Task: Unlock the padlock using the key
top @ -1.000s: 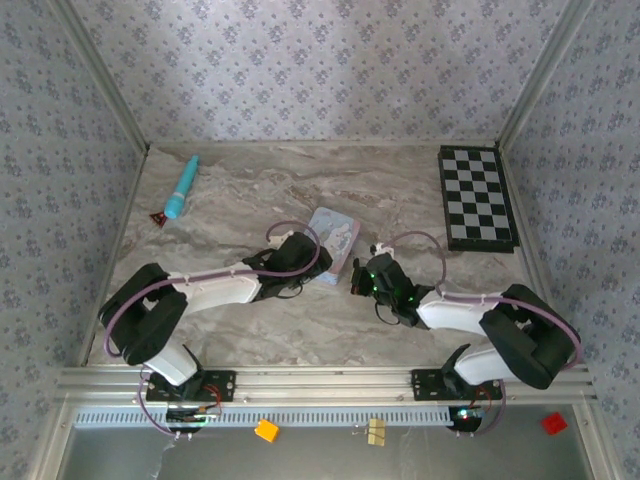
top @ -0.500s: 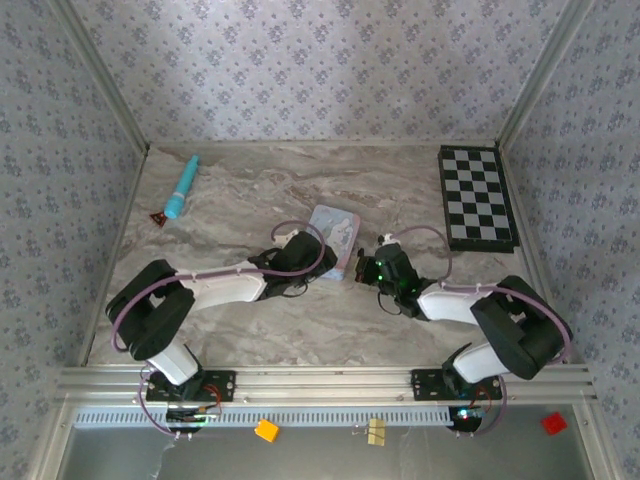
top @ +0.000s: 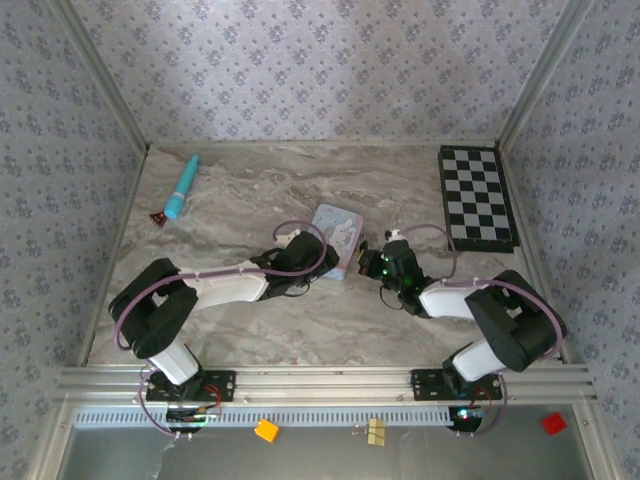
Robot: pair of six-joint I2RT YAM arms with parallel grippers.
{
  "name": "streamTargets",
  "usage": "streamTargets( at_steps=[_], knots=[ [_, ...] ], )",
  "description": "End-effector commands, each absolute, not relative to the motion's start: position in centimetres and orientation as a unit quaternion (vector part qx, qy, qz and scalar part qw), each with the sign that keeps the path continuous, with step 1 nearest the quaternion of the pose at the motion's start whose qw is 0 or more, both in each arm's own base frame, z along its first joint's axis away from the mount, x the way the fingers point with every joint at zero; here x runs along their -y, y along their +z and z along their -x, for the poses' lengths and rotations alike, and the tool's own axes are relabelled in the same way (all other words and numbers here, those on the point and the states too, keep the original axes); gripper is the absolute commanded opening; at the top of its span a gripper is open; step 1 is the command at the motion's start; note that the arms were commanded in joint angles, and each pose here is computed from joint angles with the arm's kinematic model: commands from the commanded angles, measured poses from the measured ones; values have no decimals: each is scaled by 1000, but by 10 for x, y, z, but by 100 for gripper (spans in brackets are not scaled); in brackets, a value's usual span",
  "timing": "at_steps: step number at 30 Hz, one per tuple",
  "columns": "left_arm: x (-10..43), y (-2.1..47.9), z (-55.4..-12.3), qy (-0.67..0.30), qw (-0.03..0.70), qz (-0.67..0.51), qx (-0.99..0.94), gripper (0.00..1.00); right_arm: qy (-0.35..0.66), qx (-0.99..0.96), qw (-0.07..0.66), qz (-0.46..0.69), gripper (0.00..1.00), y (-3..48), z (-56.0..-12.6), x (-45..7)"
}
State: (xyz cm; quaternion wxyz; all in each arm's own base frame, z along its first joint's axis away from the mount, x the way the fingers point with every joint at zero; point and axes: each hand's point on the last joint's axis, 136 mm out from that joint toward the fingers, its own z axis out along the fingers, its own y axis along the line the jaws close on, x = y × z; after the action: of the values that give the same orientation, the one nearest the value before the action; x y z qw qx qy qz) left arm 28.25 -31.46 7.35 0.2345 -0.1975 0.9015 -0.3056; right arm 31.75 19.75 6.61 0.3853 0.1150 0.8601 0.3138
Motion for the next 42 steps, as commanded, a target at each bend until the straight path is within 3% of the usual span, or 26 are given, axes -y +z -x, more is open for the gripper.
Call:
streamTargets(
  at_steps=[1,13,25,31,35,42],
  knots=[
    [279,29,-261,-217,191,192,-938,70,305,-855,405,-109,0,76,-313,-183],
    [259,36,-317,-187,217,177,-942,70,135,-919,369,-21,0,77,-289,-125],
    [206,74,-400,-83,276,99,-952,69,52,-940,335,30,0,82,-277,-114],
    [189,119,-378,-69,343,91,-932,80,0,-942,330,63,0,81,-274,-116],
    [193,140,-340,-146,408,96,-896,88,-32,-942,324,84,0,81,-271,-121],
    [169,130,-293,-172,489,97,-850,96,-75,-946,293,119,0,70,-271,-136]
  ],
)
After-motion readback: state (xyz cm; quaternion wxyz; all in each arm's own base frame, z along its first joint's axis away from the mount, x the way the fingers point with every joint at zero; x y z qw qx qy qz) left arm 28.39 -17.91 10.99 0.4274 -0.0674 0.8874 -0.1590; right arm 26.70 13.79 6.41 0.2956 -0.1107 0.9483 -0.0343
